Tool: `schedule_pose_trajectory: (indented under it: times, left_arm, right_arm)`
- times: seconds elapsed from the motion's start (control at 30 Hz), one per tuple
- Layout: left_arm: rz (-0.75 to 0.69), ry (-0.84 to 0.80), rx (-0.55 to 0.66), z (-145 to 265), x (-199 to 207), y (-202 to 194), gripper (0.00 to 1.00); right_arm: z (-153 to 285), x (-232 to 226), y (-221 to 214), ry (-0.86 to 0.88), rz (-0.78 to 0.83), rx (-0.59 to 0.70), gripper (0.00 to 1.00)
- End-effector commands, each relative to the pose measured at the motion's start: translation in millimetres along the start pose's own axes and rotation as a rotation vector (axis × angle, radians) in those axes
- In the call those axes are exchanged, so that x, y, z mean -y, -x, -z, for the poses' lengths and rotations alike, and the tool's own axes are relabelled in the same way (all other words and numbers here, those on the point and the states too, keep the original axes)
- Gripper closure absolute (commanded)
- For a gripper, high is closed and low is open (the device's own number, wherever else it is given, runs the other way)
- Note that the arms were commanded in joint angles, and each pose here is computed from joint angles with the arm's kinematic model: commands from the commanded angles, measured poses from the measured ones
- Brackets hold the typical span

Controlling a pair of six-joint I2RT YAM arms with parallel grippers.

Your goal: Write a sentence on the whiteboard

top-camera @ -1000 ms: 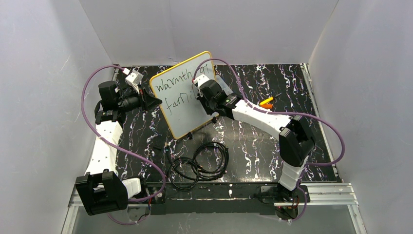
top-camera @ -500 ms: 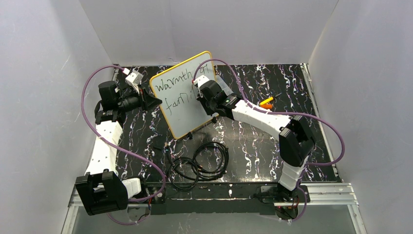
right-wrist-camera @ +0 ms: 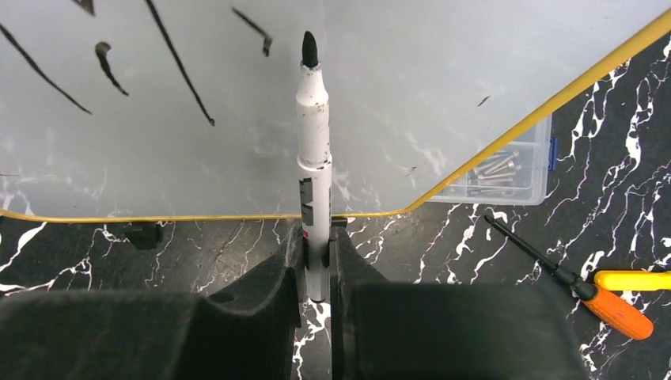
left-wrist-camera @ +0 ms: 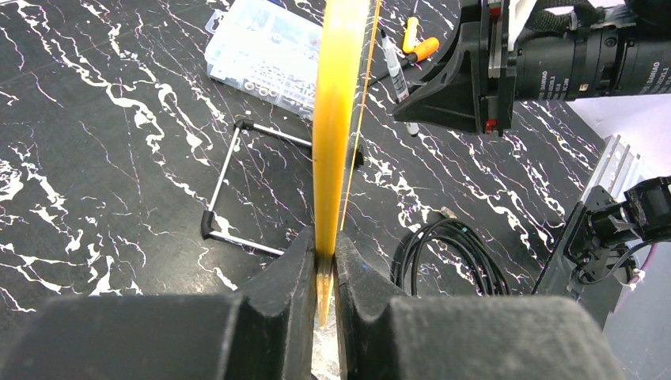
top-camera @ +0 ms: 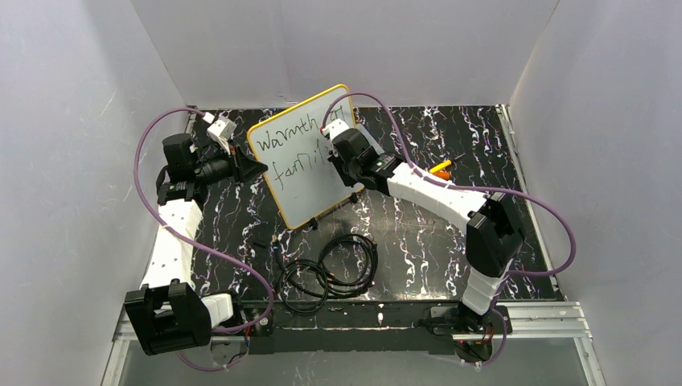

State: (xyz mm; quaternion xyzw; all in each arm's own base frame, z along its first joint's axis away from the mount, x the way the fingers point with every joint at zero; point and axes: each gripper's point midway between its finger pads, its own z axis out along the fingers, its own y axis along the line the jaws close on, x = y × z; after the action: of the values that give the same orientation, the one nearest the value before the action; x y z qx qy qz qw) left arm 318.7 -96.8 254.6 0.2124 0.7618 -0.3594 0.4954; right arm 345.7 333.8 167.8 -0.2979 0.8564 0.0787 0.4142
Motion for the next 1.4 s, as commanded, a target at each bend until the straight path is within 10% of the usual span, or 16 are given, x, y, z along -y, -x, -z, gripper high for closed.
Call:
schedule_pose_trajectory:
  times: [0.0, 1.37]
  left_arm:
    - [0.015, -0.053, 0.001, 2, 17, -1, 1.0]
    - [0.015, -0.056, 0.003, 2, 18, 0, 1.0]
  right_arm:
    - [3, 11, 27, -0.029, -0.008, 0.052, 0.99]
    - [-14, -33, -35, 0.139, 0.047, -0.106, 0.99]
